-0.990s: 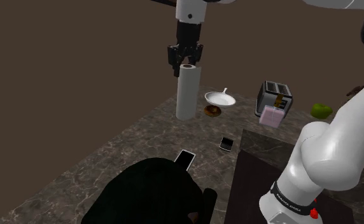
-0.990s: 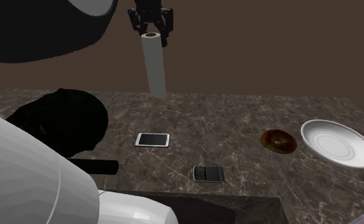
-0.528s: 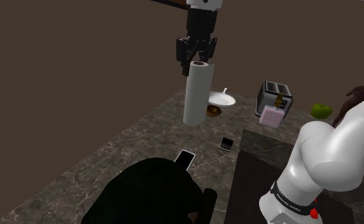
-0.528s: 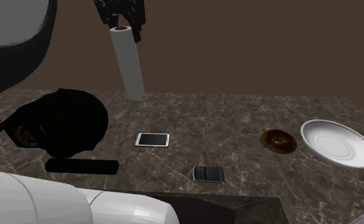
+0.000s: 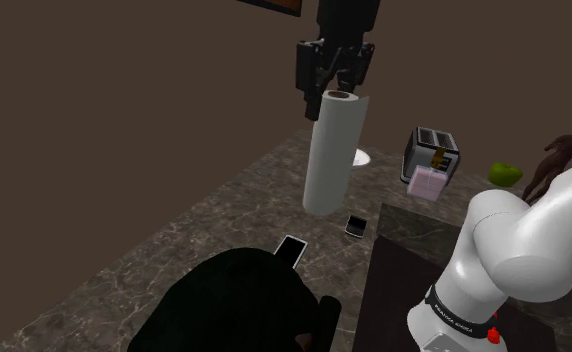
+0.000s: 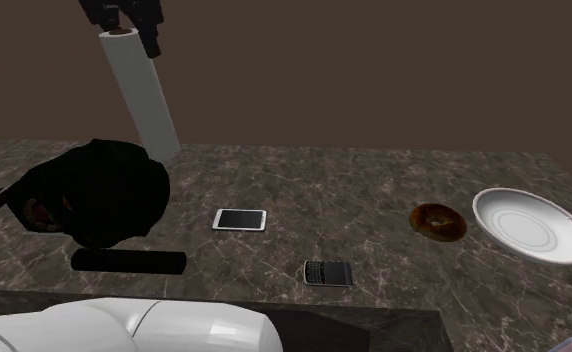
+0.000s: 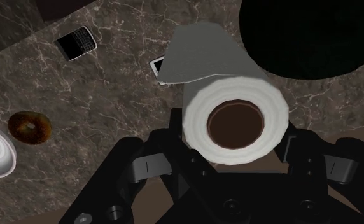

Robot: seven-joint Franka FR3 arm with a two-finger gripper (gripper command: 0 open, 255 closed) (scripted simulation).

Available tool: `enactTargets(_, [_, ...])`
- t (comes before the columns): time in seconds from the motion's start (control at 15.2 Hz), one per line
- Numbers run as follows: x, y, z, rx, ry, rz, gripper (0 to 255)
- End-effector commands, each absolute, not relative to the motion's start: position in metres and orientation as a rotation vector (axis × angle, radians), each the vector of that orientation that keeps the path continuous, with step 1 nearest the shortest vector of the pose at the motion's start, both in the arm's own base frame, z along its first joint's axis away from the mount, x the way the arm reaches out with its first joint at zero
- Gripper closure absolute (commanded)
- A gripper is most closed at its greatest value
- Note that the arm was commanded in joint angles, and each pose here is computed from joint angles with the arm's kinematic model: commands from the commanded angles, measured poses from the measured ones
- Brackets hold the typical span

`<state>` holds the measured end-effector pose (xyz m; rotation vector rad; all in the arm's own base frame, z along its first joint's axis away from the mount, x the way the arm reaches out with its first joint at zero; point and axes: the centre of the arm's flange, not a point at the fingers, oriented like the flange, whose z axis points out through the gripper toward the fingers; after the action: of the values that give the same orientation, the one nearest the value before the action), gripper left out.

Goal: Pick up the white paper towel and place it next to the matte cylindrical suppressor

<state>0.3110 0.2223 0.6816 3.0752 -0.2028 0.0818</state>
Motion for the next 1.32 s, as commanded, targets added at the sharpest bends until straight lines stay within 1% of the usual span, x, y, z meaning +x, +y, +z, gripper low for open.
enactTargets(0.0, [0.293, 0.234, 0.69, 3.074, -0.204, 0.081, 255])
enactTargets(1.25, [0.293, 0.234, 0.59, 3.074, -0.204, 0.081, 255])
